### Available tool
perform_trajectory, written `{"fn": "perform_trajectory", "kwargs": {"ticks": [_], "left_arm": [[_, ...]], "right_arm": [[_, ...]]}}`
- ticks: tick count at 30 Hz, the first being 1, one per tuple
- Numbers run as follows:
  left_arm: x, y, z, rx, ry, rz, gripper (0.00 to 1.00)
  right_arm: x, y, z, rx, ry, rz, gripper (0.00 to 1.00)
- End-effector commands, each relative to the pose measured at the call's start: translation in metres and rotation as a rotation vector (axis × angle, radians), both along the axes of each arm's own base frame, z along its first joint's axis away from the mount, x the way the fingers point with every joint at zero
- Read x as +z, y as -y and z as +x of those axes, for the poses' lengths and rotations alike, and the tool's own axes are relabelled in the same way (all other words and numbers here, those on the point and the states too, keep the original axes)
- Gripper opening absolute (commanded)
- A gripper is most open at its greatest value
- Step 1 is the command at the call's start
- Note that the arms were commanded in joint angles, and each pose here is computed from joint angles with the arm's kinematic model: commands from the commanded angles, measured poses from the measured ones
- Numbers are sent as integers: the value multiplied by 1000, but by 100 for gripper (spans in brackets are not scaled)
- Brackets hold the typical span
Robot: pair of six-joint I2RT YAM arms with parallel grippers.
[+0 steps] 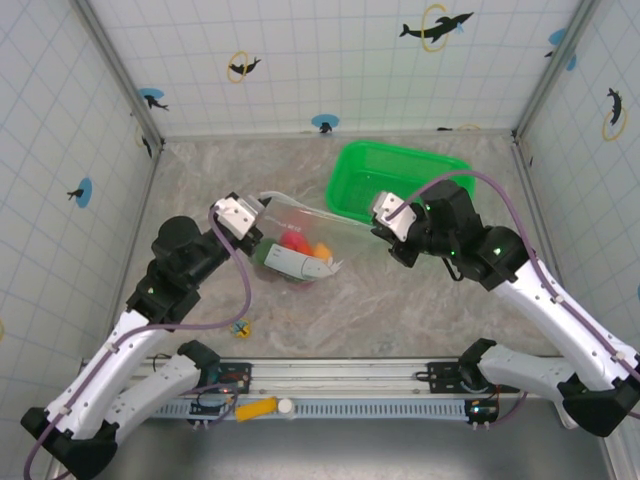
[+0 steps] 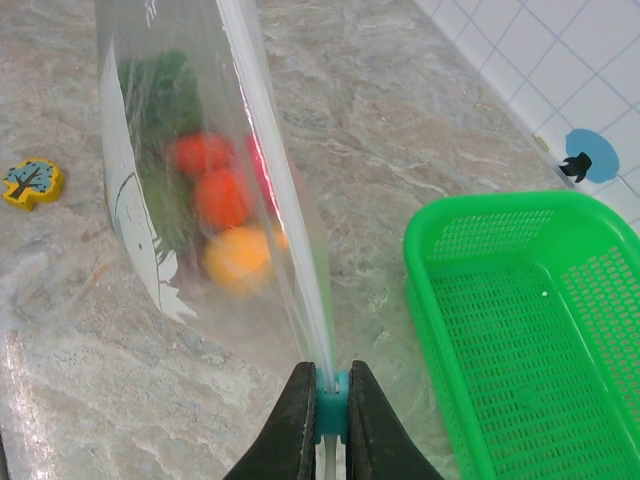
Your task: Place the food in the zip-top bag and seal the zipper
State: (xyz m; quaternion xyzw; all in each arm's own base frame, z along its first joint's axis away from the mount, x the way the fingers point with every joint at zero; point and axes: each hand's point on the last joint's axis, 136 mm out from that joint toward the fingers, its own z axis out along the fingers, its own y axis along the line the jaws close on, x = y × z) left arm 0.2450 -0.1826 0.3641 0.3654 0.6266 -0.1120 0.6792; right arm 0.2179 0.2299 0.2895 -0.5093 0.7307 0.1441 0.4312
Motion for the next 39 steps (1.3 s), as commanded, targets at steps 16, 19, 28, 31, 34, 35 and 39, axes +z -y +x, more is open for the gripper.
{"fn": "perform_trajectory", "kwargs": {"ticks": [16, 19, 28, 31, 34, 35, 39], "left_arm": [[77, -77, 7, 372, 258, -127, 0], [78, -79, 6, 379, 261, -129, 0], [70, -44, -7, 160, 213, -91, 0], [63, -28, -23, 32, 172, -76, 0], [50, -20, -42, -64, 153, -45, 0], [47, -21, -47, -77, 151, -42, 0], [39, -21, -66, -132, 132, -28, 0]], "right_arm": [[-63, 68, -18, -163, -129, -210, 0], [-66, 70, -19, -166, -134, -213, 0], [-33, 43, -26, -63, -124, -63, 22], [9, 20, -43, 60, -93, 113, 45], [52, 9, -60, 143, -13, 311, 65], [62, 9, -63, 155, 17, 360, 69], [74, 9, -67, 167, 57, 419, 72]]}}
